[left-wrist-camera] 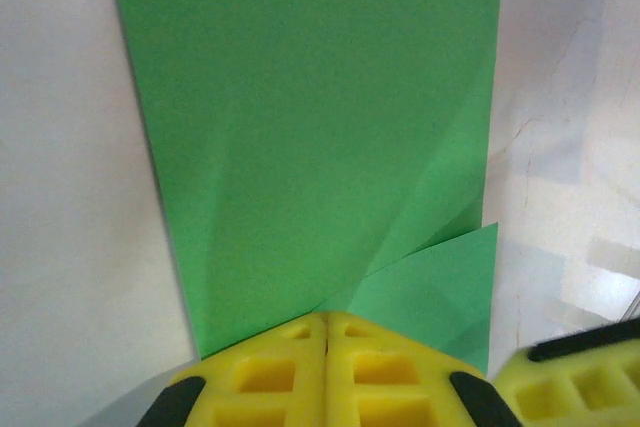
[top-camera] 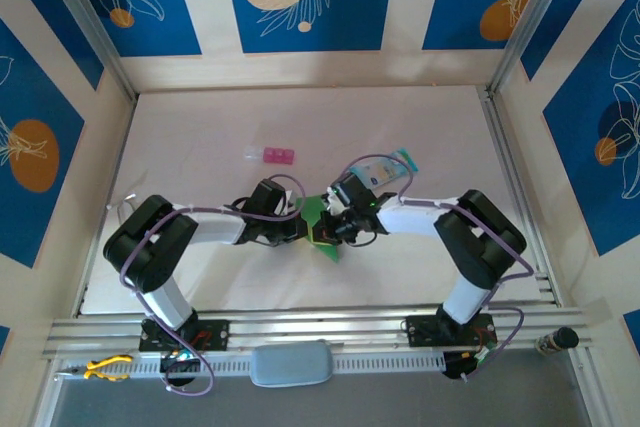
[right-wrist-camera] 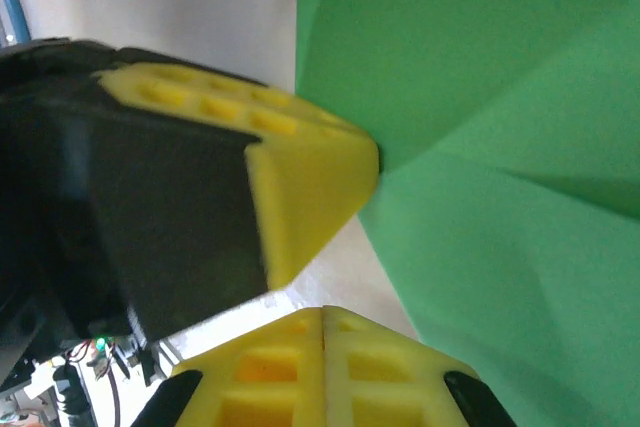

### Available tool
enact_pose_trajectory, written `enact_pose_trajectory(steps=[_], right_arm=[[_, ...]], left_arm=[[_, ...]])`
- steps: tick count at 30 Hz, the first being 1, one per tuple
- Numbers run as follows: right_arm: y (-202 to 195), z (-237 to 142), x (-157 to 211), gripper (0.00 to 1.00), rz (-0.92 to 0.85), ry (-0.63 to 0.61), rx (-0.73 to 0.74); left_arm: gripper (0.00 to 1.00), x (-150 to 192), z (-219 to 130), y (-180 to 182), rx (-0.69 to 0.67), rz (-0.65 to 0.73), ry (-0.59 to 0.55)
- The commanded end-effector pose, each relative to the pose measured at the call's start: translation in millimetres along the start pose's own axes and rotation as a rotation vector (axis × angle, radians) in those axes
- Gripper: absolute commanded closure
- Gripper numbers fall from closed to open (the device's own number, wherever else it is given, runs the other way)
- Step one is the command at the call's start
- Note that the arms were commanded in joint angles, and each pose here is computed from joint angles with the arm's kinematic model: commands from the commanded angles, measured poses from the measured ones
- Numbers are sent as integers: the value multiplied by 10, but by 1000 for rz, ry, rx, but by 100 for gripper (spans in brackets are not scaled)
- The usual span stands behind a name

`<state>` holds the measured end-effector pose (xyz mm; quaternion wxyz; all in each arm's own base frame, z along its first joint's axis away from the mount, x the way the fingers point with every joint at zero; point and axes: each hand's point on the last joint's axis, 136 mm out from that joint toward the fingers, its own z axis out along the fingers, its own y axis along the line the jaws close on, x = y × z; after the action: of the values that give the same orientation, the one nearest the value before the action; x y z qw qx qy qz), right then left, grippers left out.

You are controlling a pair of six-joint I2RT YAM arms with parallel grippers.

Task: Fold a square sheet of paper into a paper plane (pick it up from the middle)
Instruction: Third fold the triangle at the center of the table.

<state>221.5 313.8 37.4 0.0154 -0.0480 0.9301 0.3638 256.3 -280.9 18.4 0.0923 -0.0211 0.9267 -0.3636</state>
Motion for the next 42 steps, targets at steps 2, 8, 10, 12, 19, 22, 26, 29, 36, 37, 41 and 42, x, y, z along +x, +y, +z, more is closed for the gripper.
enact_pose_trajectory(steps=[2,8,10,12,19,22,26,29,36,37,41,42], right_arm=[[-150,159,52,97,24,37,48],[-309,88,277,98,29,73,94],[-305,19,339,98,26,72,92],[-258,-48,340,98,19,56,77],[58,-89,71,98,-19,8,-13],[77,5,-9,98,-16,22,-15],[-32,133,0,98,7,49,3],[-182,134,105,98,23,61,33],[-431,-16,412,98,40,71,64],[-458,-39,444,98,43,70,66],[-567,-152,591,98,49,67,63],[-580,-183,621,98,48,65,61]], left_arm=[[96,128,32,255,-95,-33,31],[97,138,26,293,-105,-42,26],[97,133,28,301,-108,-43,25],[97,133,31,300,-106,-45,25],[97,138,29,282,-101,-44,27],[97,137,30,274,-97,-45,27],[97,124,20,277,-99,-47,22],[98,121,13,286,-103,-46,17],[99,100,26,315,-112,-53,7],[99,102,29,322,-114,-54,8],[99,107,27,325,-115,-56,10],[99,113,25,332,-117,-58,12]])
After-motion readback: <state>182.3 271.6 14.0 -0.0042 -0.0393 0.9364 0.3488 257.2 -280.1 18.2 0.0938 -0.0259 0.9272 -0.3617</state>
